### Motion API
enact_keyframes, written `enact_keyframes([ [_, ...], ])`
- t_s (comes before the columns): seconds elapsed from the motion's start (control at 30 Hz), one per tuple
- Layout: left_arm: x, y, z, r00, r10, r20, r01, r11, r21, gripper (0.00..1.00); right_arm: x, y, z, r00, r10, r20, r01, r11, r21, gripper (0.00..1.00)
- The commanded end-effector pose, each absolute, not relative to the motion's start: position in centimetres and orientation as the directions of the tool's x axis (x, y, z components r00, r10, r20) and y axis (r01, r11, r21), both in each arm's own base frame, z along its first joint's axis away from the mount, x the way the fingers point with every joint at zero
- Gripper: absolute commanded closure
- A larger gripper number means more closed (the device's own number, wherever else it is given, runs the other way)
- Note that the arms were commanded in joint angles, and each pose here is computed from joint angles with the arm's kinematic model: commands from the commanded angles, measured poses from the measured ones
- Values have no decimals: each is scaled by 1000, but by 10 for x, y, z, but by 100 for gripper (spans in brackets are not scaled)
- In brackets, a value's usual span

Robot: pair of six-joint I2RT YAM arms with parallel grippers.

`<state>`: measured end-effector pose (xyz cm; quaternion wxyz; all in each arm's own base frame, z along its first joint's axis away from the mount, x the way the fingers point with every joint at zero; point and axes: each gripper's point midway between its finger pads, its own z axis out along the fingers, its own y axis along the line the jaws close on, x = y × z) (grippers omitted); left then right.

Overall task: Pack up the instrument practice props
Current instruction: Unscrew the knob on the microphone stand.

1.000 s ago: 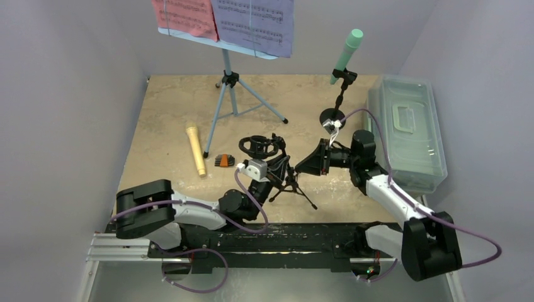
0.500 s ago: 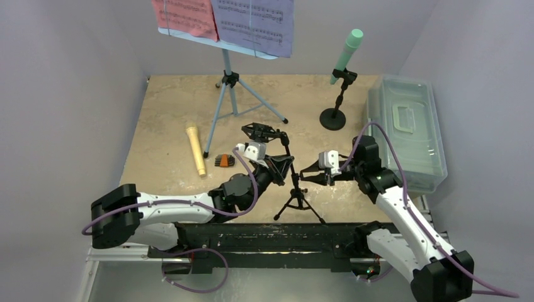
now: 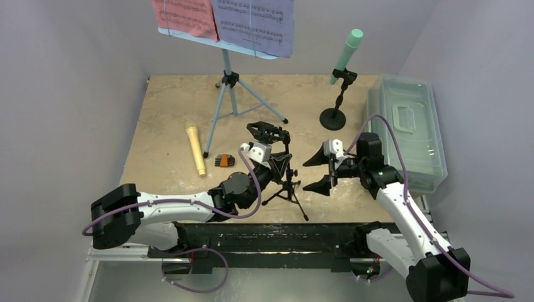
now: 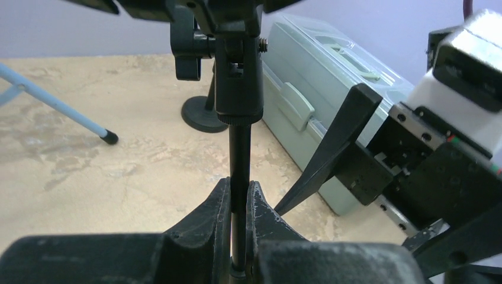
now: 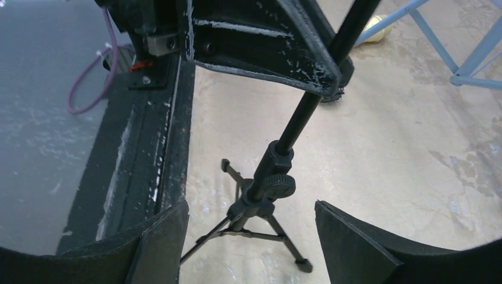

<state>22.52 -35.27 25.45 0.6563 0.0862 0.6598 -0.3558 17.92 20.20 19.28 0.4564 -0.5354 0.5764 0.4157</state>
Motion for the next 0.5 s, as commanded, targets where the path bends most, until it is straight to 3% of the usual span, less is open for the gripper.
enact_keyframes([
  [0.0,224,-347,299,42,-397,-917,641,715,-281,100,177,203,228,-107,-124,-986,-993,63,99,18],
  [0.17,213,-341,311,181,-390,-903,701,695,-160,100,190,201,229,-213,-78,-974,-972,115,203,18],
  [0.3,215,-327,299,315,-314,-896,657,753,-32,100,194,201,226,-220,-83,-972,-968,142,207,18],
  [0.47,210,-311,269,350,-312,-883,644,765,-15,100,194,203,215,-302,-63,-951,-948,128,292,15],
])
